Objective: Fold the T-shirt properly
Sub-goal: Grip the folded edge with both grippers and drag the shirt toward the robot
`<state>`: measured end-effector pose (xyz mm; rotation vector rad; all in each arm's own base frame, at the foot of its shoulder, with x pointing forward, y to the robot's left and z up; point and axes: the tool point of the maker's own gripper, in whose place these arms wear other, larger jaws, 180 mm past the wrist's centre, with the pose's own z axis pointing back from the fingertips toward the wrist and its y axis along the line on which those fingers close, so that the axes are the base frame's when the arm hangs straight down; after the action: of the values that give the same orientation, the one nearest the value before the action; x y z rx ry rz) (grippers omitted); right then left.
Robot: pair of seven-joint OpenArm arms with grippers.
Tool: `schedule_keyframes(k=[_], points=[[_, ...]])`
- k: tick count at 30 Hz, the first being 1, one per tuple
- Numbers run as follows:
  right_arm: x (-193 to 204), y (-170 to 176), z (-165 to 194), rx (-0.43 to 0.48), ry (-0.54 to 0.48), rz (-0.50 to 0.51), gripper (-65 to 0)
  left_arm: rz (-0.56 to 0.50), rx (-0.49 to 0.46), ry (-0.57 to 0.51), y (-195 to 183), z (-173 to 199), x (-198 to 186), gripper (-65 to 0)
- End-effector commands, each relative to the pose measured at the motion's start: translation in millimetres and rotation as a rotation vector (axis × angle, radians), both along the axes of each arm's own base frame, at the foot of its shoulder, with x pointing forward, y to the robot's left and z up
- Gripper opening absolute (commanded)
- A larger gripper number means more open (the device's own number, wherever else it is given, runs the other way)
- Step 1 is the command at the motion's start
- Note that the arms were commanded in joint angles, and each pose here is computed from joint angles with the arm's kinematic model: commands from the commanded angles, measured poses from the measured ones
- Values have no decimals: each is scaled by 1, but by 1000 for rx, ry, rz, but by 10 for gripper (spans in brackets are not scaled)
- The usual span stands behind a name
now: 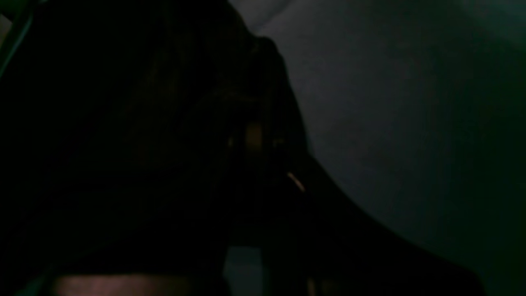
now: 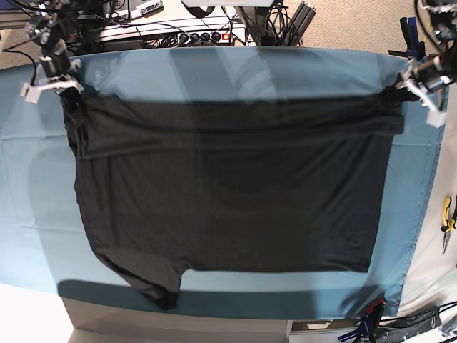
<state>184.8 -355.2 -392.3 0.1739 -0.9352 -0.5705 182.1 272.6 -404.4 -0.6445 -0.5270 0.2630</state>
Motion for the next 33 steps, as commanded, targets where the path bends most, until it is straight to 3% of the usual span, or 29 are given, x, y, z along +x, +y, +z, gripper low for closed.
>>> schedule_keyframes(k=[1,18,26,33], points=[[-12,-9,-4,-30,64,-2,-650,4,44,-3,16,8,1,-650],[-66,-24,0,-3,109,-25,-650,-47,-18,53,5,5,-37,-650],[-76,-28,14,-33,106,-16,-650,-84,25,41,3,16,-48,-650],[-69,-25,29,-75,89,18,-650,-44,98,12,25,36,-57,-650]])
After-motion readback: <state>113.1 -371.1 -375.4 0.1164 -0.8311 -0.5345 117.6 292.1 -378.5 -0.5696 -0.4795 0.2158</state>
